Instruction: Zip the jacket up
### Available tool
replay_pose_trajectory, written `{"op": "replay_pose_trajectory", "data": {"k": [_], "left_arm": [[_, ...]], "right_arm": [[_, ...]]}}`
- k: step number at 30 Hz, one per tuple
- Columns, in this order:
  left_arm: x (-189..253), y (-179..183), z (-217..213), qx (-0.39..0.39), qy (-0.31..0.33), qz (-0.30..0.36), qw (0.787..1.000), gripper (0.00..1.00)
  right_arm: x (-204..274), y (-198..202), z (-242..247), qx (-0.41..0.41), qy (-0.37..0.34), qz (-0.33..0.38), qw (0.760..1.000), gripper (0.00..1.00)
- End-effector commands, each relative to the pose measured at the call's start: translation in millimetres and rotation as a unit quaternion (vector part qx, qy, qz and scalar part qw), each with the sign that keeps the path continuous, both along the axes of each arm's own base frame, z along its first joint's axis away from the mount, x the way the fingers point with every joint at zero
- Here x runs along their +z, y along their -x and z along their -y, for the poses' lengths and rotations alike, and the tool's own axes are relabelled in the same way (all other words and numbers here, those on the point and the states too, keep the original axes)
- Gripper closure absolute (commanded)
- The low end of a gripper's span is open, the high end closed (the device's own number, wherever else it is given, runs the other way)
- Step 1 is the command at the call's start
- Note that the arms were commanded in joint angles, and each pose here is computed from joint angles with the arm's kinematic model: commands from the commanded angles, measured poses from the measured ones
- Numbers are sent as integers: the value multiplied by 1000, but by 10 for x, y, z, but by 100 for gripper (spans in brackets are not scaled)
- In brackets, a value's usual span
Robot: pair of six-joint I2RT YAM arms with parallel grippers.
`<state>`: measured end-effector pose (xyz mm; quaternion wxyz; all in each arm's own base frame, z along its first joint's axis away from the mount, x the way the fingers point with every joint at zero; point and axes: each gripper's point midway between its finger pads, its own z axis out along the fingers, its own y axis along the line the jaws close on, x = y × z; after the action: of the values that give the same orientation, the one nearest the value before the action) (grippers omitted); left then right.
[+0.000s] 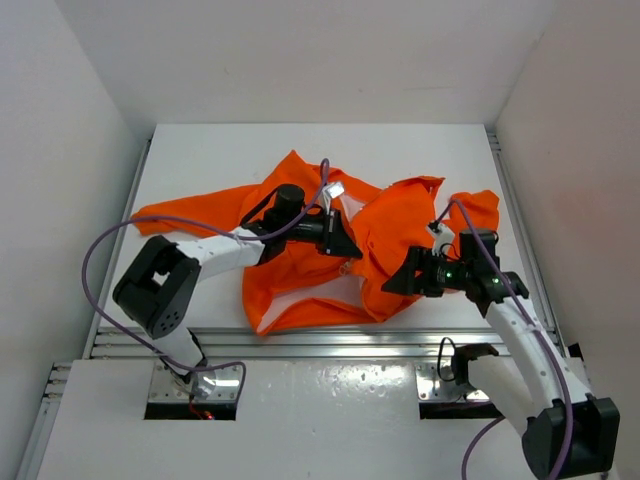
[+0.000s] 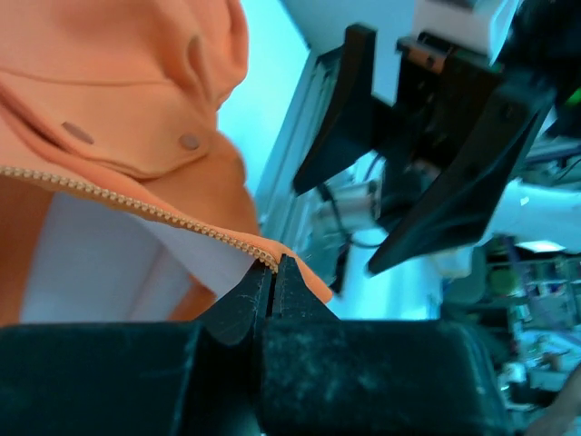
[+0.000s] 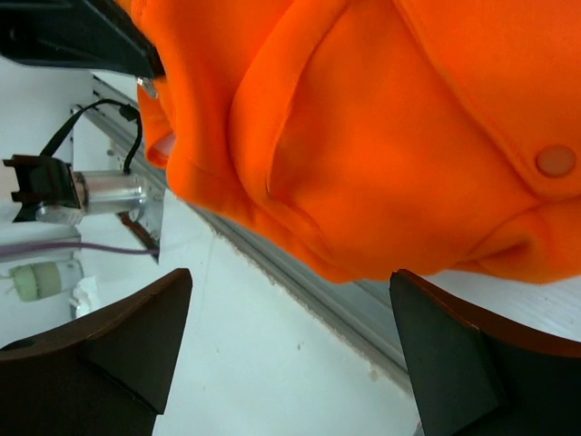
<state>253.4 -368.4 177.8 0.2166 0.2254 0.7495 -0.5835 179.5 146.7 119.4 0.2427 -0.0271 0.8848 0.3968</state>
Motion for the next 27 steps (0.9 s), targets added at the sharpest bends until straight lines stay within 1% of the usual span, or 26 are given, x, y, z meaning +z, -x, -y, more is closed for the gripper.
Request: {"op": "replay_pose_trajectory", "data": {"k": [1,3,4,8,10,13,14,15,16,20,21,22,24,25,27], "left_arm": [[355,-34,228,11,50,-26,998,100],[297,-71,291,19,44,-45,998,100],[352,-53,338,18,48,-45,998,100],[251,-33,436,23,26,-58,998,100],[242,-26,487,21,20,-56,998,100],[346,-20,539,16,28,-46,998,100],[299,-28,546,16,25,-50,998,100],[319,11,579,11,24,-50,998,100],[320,12,579,11,24,-50,998,100],[323,52,661,2,25,-49,998,100],[372,39,675,1,29,-45,999,100],[309,36,675,1,22,-48,999,100],[351,23,687,1,26,-44,999,100],[352,23,687,1,26,-44,999,100],[309,17,693,1,22,-47,999,100]], "right_arm": [[92,-245,-28,-32,2,49,998,11],[121,-284,-44,-35,-5,52,998,15],[151,-316,-56,-35,-8,60,998,17],[240,-407,-89,-37,-20,71,997,27],[263,-442,-102,-41,-26,69,996,28],[276,-472,-141,-41,-41,63,996,28],[261,-465,-153,-40,-45,59,996,28],[298,-502,-157,-41,-52,68,996,28],[264,-486,-175,-43,-56,56,996,28],[221,-504,-195,-44,-64,48,996,28],[238,-507,-206,-45,-71,45,995,29],[251,-516,-214,-42,-72,50,995,31],[291,-541,-218,-41,-76,58,995,34],[294,-537,-230,-38,-77,58,995,41],[299,-543,-225,-38,-77,58,995,51]]}}
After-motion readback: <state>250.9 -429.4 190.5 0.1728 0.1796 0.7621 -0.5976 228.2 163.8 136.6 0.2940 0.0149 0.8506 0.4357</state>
